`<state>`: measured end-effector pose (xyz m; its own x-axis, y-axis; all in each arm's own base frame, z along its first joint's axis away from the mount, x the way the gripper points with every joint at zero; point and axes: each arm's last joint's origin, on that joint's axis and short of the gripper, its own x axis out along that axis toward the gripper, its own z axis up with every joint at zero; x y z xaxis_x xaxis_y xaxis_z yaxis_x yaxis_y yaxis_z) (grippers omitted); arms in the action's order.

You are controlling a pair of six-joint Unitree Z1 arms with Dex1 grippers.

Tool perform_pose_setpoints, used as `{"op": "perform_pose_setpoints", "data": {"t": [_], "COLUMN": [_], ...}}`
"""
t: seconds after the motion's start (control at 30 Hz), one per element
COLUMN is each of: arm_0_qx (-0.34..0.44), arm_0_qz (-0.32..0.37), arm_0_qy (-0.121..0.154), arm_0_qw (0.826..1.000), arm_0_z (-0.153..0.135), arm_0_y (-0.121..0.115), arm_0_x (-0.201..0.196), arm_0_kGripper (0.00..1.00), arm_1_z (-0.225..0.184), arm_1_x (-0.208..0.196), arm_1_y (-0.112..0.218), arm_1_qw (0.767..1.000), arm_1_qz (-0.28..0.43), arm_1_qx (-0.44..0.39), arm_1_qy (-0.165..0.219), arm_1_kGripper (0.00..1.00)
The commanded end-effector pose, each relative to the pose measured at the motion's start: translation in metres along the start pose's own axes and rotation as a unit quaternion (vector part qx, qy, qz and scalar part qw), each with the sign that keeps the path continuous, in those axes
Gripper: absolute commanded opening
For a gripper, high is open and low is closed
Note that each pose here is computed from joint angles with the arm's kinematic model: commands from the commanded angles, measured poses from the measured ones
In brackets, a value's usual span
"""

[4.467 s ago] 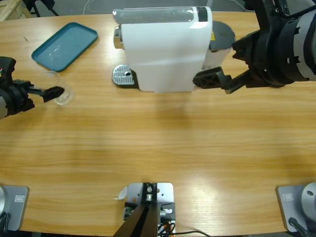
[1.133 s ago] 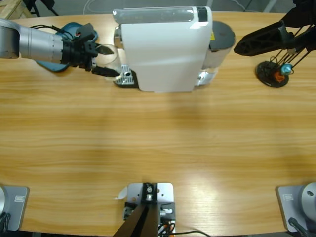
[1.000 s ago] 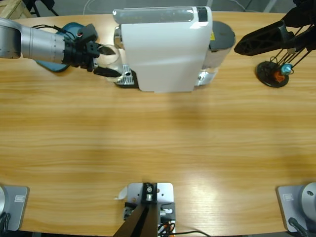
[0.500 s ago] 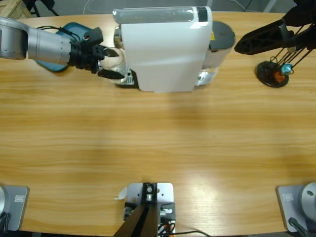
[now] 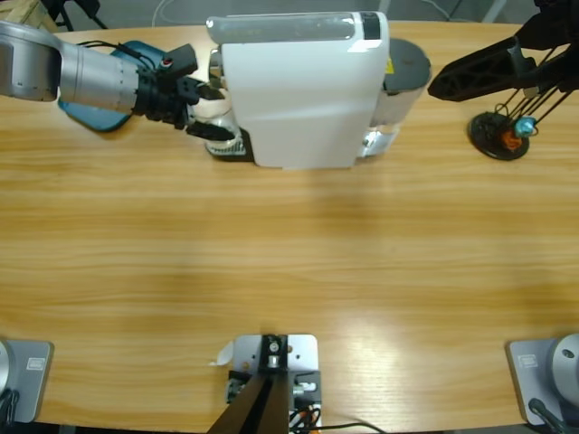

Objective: Pour coffee

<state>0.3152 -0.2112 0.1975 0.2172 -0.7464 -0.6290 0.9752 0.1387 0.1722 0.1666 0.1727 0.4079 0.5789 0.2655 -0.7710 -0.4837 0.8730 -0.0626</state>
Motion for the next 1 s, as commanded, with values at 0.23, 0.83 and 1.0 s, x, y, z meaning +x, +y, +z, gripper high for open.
{"op": "perform_pose_setpoints", "data": {"t": [0.23,0.83,1.0], "arm_0_qx": [-0.016,-0.037,-0.058], "arm_0_qz": [-0.025,-0.041,-0.06], "arm_0_qy": [0.035,-0.009,-0.051], "arm_0_qw": [0.999,0.998,0.995], "arm_0_z": [-0.007,-0.014,-0.023], "arm_0_y": [-0.008,0.002,0.004], "arm_0_x": [0.021,0.003,-0.02], "arm_0_kGripper": [0.0,1.0,1.0], "arm_1_z": [-0.003,-0.003,-0.004], "arm_1_x": [0.018,0.02,0.021], "arm_1_y": [0.002,0.002,0.002], "arm_1_qw": [1.0,1.0,1.0], "arm_1_qz": [-0.009,-0.006,-0.005], "arm_1_qx": [-0.006,-0.002,-0.003], "arm_1_qy": [0.023,0.025,0.03], "arm_1_kGripper": [1.0,1.0,1.0]}}
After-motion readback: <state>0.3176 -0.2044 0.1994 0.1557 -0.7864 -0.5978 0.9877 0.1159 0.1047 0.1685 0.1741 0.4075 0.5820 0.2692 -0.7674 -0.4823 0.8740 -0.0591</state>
